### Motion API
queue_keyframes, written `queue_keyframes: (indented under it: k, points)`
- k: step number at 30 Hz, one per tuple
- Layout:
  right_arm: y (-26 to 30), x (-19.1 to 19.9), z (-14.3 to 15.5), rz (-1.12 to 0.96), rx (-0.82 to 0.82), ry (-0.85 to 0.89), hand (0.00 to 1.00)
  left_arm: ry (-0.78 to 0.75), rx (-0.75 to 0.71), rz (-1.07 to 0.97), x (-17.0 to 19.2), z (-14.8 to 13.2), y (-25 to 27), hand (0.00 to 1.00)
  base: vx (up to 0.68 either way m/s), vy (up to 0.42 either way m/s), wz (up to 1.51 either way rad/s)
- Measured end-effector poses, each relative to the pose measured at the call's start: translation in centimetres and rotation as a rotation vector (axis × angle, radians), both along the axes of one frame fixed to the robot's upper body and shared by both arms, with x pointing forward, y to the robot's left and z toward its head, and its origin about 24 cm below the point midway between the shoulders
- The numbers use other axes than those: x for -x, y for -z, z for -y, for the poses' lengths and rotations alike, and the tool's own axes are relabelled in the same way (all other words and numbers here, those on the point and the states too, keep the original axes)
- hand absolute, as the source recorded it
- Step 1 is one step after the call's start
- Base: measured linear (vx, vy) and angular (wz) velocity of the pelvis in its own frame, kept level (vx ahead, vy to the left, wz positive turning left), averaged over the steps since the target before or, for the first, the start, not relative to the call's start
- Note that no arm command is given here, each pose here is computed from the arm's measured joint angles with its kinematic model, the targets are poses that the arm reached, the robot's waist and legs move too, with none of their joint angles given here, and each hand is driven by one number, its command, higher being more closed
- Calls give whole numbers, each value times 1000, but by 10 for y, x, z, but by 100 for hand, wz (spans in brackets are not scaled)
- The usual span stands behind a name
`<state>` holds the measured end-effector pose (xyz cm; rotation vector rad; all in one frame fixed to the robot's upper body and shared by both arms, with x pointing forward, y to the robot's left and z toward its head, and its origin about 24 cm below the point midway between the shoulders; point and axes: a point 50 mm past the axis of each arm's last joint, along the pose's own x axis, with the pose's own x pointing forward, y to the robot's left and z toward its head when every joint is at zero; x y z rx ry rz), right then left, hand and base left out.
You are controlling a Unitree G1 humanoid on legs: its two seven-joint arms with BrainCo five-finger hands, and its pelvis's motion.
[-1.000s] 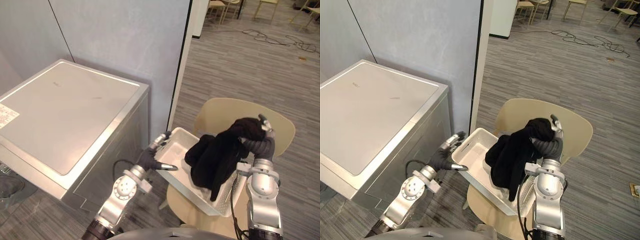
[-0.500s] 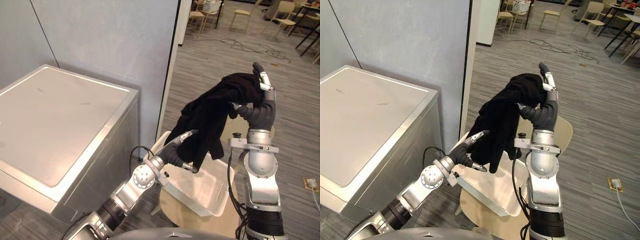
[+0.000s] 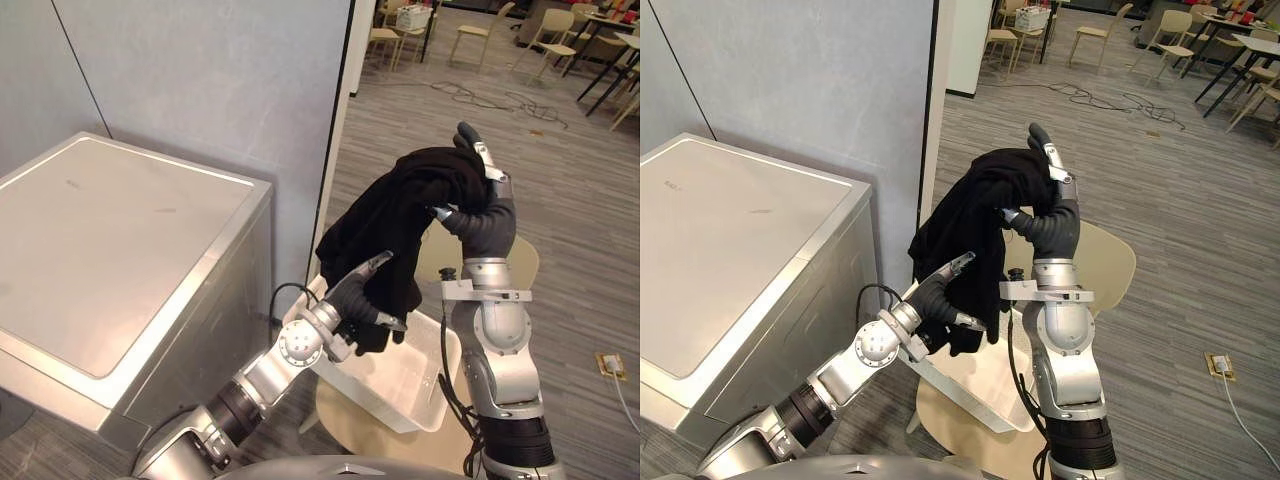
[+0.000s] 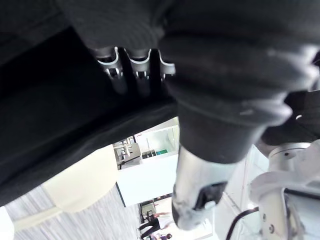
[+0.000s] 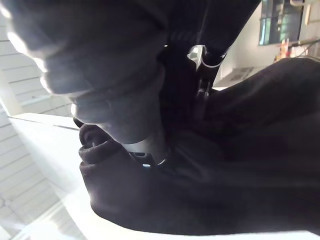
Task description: Pick up the laundry basket with both hands and put the clothes into the washing machine.
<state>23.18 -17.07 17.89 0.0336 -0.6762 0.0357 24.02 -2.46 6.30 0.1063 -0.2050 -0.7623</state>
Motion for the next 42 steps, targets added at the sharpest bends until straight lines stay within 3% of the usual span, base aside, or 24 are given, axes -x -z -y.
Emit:
queue_keyframes:
  k: [9, 10, 16, 32, 42]
  points:
    - [4, 0, -14, -14, -57, -46, 100, -54, 229, -330, -10, -6, 13, 0, 0, 0, 0]
    - [5, 0, -16, -16, -57, -54, 100, -58, 270, -372, -11, -7, 13, 100, 0, 0, 0]
    - [7, 0, -18, -28, -67, -57, 100, -143, 450, -501, -24, -22, 11, 100, 0, 0, 0]
    - [23, 5, -15, -97, -105, -7, 100, -289, 514, -455, -39, -42, 0, 100, 0, 0, 0]
    - [26, 7, -15, -103, -82, 15, 100, -283, 516, -410, -39, -41, -7, 100, 0, 0, 0]
